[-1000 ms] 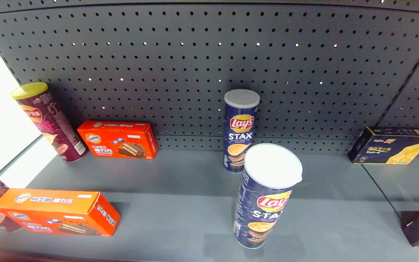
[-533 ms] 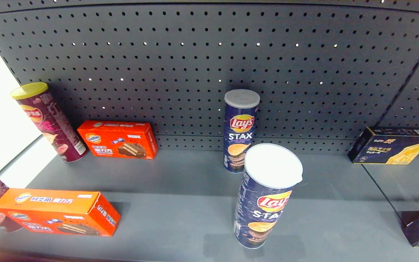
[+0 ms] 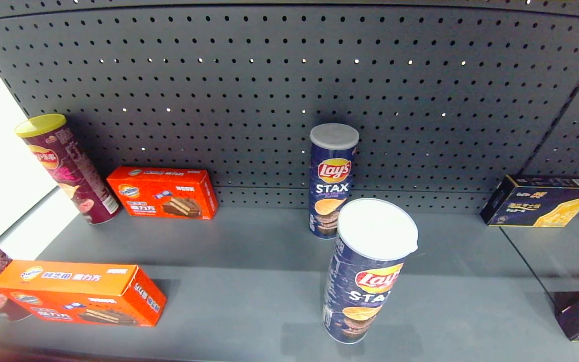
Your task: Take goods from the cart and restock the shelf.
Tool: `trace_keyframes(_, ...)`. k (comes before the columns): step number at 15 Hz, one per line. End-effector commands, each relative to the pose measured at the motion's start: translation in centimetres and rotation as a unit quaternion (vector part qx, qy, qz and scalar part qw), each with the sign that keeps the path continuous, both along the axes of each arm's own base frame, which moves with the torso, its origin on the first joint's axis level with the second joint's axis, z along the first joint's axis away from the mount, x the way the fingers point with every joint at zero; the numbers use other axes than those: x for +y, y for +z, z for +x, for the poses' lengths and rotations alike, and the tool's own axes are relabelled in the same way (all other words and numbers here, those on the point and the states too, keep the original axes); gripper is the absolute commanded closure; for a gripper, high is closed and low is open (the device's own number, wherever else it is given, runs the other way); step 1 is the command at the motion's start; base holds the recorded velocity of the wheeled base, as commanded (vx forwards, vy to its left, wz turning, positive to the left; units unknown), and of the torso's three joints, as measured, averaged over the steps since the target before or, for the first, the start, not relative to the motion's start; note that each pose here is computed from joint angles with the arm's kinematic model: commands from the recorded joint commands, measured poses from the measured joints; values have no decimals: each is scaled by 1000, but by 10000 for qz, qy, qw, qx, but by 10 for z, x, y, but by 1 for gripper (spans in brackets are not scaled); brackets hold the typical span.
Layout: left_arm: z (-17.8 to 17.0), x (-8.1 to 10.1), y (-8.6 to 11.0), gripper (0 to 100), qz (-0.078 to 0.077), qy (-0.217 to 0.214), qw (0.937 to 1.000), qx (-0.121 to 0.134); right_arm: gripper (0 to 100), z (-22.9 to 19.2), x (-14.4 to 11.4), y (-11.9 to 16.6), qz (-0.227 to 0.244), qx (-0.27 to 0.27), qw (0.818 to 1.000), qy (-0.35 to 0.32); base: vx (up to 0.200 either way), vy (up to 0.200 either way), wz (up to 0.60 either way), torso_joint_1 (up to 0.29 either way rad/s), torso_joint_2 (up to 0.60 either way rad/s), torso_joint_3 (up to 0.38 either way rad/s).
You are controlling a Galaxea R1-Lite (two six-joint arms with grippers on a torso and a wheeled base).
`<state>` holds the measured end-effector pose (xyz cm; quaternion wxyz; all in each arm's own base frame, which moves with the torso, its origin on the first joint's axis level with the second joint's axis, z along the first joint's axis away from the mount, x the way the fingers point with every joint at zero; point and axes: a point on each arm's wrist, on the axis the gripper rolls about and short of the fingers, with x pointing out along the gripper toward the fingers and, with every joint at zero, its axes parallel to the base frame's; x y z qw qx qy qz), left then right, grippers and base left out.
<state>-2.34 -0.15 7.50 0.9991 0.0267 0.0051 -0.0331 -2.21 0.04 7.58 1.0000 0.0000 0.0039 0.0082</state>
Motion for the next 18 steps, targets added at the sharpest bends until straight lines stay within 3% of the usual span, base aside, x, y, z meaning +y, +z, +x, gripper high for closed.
trace_keyframes(1,0,0,0,0,-1,8,10000,10,0,0,0,0,0,7,10000,2,0,0,0,0,0,0)
trace_keyframes(18,0,0,0,0,22,-8,10000,16,0,0,0,0,-8,14,10000,10,0,0,0,0,0,0)
